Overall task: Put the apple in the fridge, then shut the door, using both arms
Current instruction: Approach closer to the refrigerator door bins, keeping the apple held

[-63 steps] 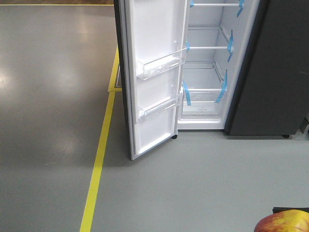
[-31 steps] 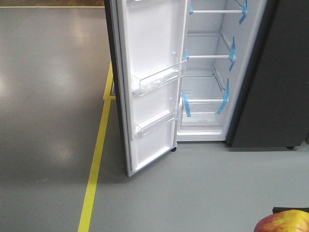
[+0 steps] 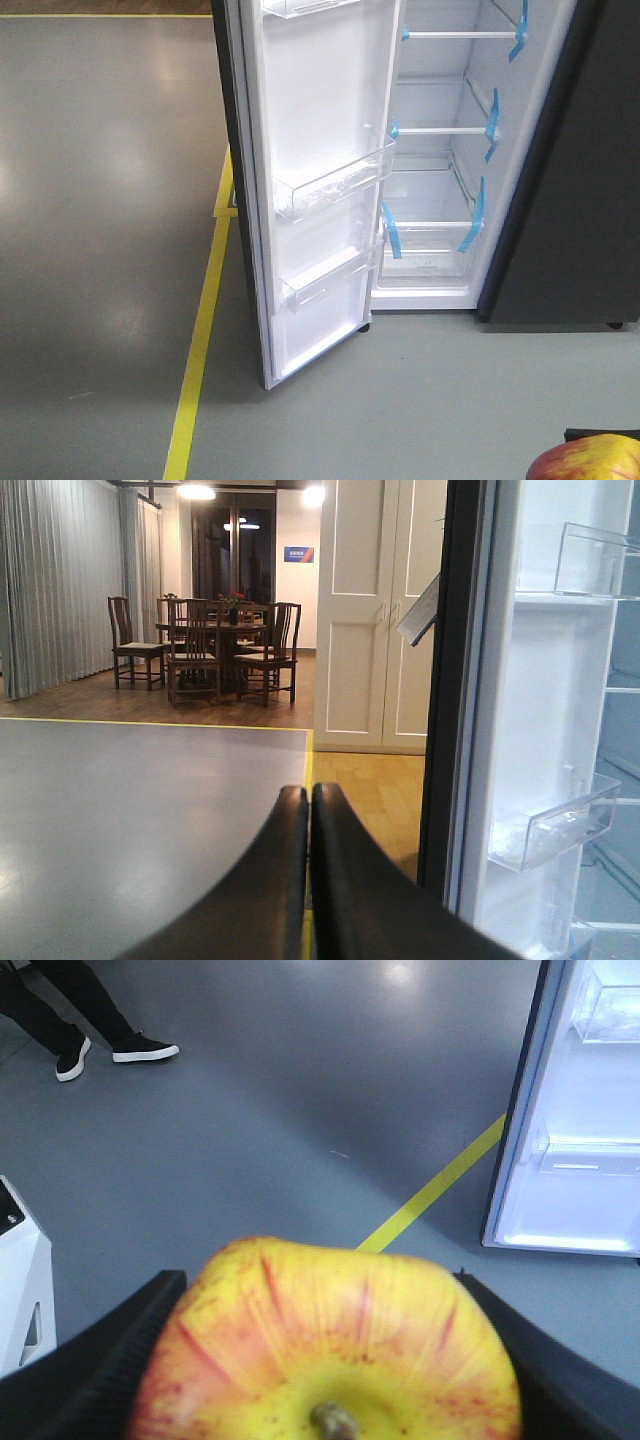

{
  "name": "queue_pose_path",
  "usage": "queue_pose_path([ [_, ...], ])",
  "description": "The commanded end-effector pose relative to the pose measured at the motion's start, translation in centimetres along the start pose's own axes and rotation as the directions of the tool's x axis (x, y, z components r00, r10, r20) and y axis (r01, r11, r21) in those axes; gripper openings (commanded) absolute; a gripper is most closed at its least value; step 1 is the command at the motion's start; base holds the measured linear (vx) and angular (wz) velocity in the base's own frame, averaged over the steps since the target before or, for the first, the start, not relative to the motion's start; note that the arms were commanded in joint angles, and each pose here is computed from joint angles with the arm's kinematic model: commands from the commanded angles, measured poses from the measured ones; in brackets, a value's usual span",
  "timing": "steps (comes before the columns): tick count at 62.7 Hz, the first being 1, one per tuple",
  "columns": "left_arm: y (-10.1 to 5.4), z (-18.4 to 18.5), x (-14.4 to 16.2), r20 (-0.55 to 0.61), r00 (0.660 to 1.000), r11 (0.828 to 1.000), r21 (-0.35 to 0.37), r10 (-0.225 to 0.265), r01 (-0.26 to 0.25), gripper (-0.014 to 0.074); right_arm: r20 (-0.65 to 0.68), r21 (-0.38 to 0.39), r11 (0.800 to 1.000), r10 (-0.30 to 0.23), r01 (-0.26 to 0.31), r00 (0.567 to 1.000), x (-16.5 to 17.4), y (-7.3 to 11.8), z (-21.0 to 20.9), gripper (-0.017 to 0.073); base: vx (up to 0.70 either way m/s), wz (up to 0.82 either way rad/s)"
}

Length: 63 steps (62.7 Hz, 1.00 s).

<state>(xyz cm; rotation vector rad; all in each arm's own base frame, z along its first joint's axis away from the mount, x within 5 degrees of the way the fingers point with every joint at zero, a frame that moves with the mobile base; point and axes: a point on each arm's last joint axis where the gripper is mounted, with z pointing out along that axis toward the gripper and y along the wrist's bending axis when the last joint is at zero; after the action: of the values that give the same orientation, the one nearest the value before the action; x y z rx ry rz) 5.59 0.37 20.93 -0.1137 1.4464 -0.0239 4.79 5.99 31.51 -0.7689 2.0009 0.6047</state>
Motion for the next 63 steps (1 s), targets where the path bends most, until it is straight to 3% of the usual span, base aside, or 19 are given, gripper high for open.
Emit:
queue_pose_path([
  [1, 0.04, -0.11, -0.07, 0.07, 0.997, 1.0, 0.003, -0.014, 0.014, -0.0006, 0.083, 0.001, 1.0, 0.017, -0.017, 0.996, -1.28, 0.08, -0.38, 0.0411, 0.14, 0.02],
  [63, 0.04, -0.11, -0.07, 0.07, 0.997, 1.0, 0.003, -0.014, 0.014, -0.0006, 0.083, 0.0, 1.0, 0.017, -0.017, 0.996, -1.27, 0.09, -0.38, 0.0411, 0.13, 0.03],
])
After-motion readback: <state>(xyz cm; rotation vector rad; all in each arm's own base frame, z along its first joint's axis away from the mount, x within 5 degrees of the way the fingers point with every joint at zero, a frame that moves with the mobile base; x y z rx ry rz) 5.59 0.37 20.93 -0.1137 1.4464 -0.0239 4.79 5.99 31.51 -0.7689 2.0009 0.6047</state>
